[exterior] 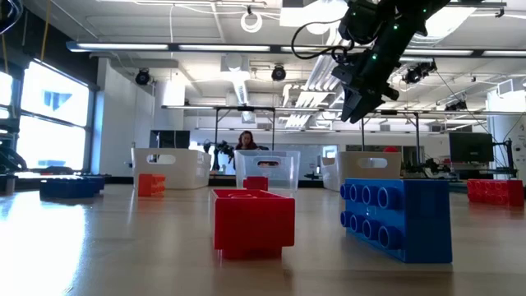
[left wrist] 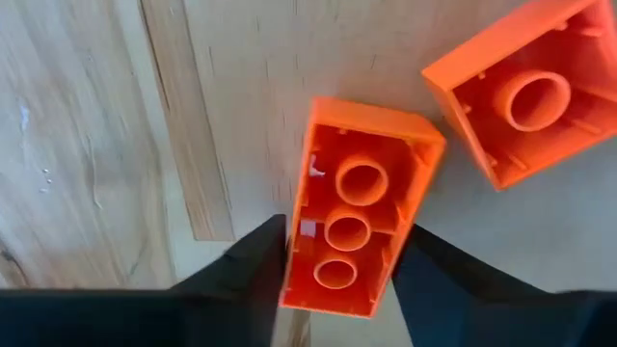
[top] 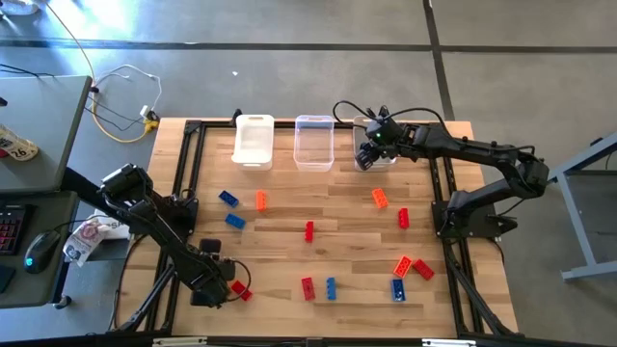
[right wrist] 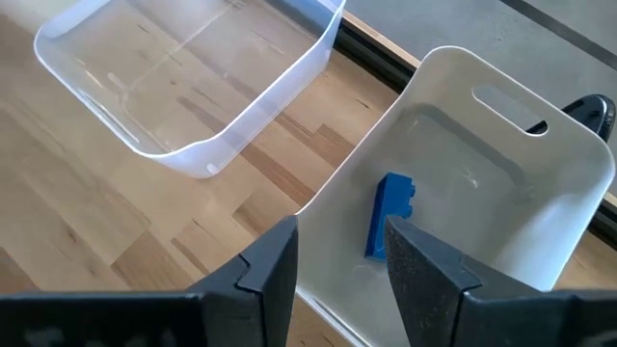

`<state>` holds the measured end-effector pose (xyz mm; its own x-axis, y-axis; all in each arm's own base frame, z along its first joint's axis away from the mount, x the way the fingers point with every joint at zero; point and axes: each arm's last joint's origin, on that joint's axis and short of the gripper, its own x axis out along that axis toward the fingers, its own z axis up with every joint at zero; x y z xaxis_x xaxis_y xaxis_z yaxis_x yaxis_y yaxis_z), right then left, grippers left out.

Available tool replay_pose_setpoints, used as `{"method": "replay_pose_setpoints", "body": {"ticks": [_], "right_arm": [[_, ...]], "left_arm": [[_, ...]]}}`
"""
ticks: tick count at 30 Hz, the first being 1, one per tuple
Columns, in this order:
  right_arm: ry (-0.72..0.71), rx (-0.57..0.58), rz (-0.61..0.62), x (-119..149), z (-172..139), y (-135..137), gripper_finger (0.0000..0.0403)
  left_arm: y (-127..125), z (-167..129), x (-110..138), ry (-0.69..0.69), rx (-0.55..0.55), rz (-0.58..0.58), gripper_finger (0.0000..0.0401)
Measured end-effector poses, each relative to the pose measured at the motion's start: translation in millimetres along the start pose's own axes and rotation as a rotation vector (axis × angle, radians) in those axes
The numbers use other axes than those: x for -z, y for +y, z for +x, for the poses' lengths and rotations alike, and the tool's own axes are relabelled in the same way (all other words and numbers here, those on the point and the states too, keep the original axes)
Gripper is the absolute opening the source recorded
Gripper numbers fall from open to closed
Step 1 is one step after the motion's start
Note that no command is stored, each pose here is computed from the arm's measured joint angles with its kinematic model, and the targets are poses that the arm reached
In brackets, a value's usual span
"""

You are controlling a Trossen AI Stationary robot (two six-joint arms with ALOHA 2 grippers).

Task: Sort & place blocks by color
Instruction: Put the orange game piece into the white bin

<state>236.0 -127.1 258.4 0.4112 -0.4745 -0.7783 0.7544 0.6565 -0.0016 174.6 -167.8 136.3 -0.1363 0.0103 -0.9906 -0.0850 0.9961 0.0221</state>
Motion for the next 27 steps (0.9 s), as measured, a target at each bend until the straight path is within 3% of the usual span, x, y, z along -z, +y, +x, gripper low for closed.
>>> {"method": "replay_pose_setpoints", "body": {"ticks": [3,13,27], "right_arm": [[0.003,-0.008,0.000,0,0,0,0.0142],[0.009,-0.010,-0.029,1,0,0,0.0142],[0.054,-0.062,-0.132,14,-7,25,0.0142]], "left_arm": [[0,-1,0,-0.002,0.003,0.000,0.0104],[9,-13,5,-0.019,-0.012,-0.105,0.0104],[70,-67,18,-0.202,-0.123,-0.321,0.0104]]}}
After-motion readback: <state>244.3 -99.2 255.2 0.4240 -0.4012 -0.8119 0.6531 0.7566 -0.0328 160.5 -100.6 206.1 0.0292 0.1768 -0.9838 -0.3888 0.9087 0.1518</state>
